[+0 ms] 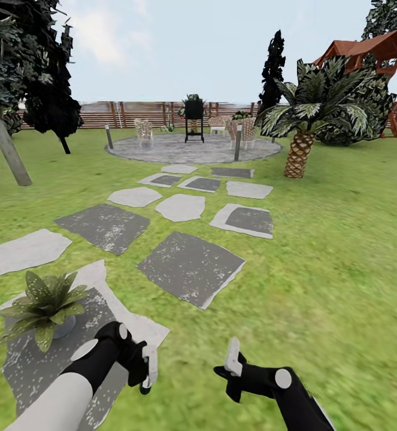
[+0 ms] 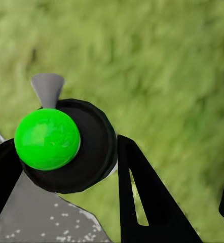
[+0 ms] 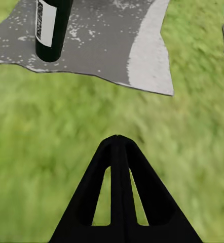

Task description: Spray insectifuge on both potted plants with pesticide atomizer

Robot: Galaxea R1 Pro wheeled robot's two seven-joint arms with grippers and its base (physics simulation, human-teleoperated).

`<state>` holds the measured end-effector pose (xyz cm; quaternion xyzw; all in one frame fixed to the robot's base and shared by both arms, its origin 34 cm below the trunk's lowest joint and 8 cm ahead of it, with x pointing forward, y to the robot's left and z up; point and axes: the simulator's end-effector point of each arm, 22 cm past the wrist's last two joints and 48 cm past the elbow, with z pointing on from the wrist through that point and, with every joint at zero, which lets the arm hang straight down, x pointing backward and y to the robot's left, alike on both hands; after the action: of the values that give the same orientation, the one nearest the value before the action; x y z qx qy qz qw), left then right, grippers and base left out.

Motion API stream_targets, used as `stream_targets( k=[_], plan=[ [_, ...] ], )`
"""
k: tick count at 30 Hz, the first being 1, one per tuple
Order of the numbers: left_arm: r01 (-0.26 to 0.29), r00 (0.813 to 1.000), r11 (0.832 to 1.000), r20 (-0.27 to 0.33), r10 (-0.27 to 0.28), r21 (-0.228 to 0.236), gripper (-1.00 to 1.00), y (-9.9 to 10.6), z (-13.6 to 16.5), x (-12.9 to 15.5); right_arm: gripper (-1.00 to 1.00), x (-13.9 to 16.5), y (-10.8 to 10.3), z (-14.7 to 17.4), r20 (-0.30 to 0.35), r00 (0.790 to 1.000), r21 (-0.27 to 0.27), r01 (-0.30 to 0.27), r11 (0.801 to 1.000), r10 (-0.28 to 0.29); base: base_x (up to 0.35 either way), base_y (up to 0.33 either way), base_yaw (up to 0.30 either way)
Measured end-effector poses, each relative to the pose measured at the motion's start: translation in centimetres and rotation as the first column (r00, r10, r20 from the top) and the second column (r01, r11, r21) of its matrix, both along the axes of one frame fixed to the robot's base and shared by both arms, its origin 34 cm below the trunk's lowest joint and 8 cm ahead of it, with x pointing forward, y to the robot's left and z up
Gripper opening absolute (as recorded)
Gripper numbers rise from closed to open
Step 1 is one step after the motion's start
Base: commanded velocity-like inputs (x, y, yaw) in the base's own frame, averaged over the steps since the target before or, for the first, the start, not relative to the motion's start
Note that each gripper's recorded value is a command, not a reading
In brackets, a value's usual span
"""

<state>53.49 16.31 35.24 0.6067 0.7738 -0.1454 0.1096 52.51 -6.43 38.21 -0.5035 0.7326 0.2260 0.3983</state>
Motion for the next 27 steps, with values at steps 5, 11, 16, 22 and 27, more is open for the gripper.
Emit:
stream_targets(
  k=[5, 11, 16, 22, 27],
  plan=[
    [0.012, 0.999, 1.0, 0.03, -0.011, -0.016, -1.0, -0.6, -0.2, 0.3, -1.0, 0.3, 1.6, 0.9, 0.013, 1.0, 0.025, -0.003, 1.0, 0.003, 0.0, 0.0, 0.0],
    [0.024, 0.999, 0.999, 0.03, -0.023, -0.041, -1.0, -2.3, -0.1, 0.0, -1.0, 0.0, 4.0, 1.8, 0.026, 0.999, 0.043, -0.039, 0.998, 0.037, 0.0, 0.0, 0.0],
    [0.068, 0.997, 0.995, 0.047, -0.064, -0.077, -1.0, -4.1, 0.2, -0.1, -1.0, 0.0, 4.2, 1.8, 0.01, 0.999, 0.025, -0.041, 0.999, 0.041, 0.0, 0.0, 0.0],
    [0.089, 0.995, 0.991, 0.051, -0.084, -0.097, -1.0, -5.1, 0.3, -0.4, -1.0, 0.5, 4.1, 2.2, 0.019, 0.999, 0.02, -0.035, 0.999, 0.034, 0.0, 0.0, 0.0],
    [0.099, 0.995, 0.988, 0.023, -0.097, -0.116, -1.0, -6.7, -0.1, -1.5, -1.0, 0.5, 4.1, 2.2, 0.02, 0.999, 0.02, -0.034, 0.999, 0.034, 0.0, 0.0, 0.0]
  ],
)
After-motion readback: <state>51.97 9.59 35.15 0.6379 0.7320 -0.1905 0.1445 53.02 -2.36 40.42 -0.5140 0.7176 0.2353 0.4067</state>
